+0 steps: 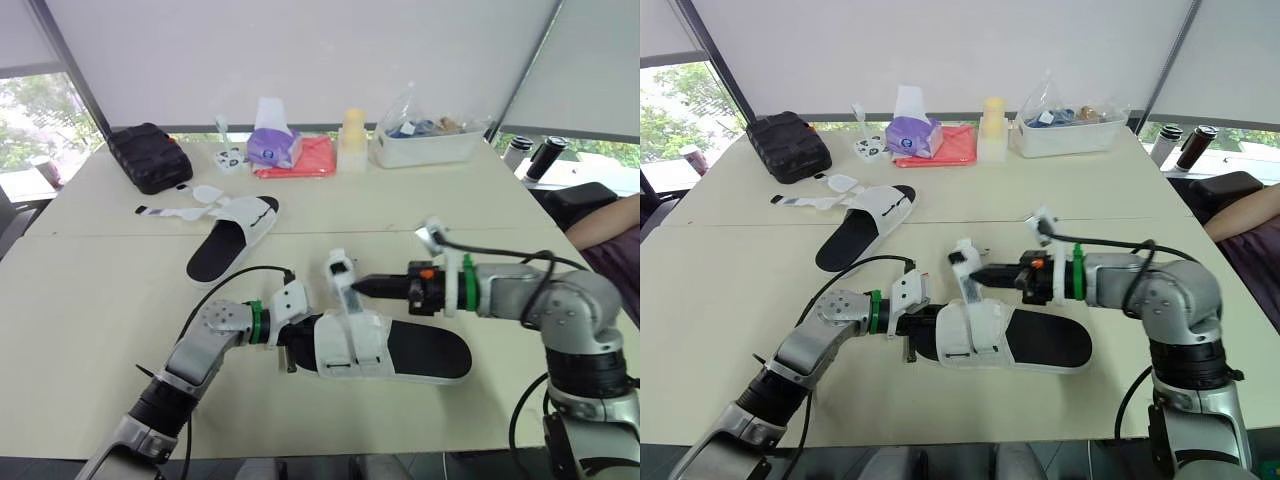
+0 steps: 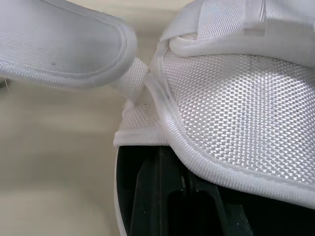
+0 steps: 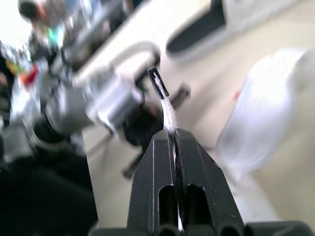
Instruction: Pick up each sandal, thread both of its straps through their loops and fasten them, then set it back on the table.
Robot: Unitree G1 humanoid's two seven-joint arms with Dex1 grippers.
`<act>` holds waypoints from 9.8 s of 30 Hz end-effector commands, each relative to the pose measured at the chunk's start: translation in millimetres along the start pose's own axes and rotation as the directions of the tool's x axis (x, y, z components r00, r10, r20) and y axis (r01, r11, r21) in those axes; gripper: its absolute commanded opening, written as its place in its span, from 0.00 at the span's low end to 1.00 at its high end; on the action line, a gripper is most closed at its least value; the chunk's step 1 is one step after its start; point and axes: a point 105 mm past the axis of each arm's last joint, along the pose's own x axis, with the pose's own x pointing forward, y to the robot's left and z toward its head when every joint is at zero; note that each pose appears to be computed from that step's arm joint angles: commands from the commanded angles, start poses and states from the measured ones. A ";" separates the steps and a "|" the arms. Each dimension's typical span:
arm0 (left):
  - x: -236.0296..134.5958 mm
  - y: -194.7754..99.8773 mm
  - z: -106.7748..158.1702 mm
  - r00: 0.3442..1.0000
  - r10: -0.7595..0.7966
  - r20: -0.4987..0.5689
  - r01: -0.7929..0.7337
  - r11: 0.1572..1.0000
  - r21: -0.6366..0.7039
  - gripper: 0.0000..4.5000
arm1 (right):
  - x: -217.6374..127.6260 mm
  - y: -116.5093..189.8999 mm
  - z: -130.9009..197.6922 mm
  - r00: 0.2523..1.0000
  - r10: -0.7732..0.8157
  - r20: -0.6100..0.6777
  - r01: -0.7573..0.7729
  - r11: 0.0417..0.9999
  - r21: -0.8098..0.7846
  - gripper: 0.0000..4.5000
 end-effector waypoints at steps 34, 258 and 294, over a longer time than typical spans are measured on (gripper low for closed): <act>1.1 -1.4 -14.3 0.999 0.019 -0.044 -0.020 0.999 -0.027 0.00 | -5.9 -76.3 -68.6 0.870 -0.439 -0.223 0.475 0.868 0.146 0.13; 9.0 1.9 -7.7 0.997 0.070 -0.014 -0.070 0.998 0.005 0.00 | 16.2 -4.3 -49.7 0.996 0.088 -0.024 -0.086 0.993 0.082 0.73; 10.8 1.7 -11.0 0.996 0.089 -0.012 -0.089 0.996 0.003 0.00 | 14.3 13.5 -50.5 0.970 0.210 -0.123 -0.180 0.959 0.219 0.01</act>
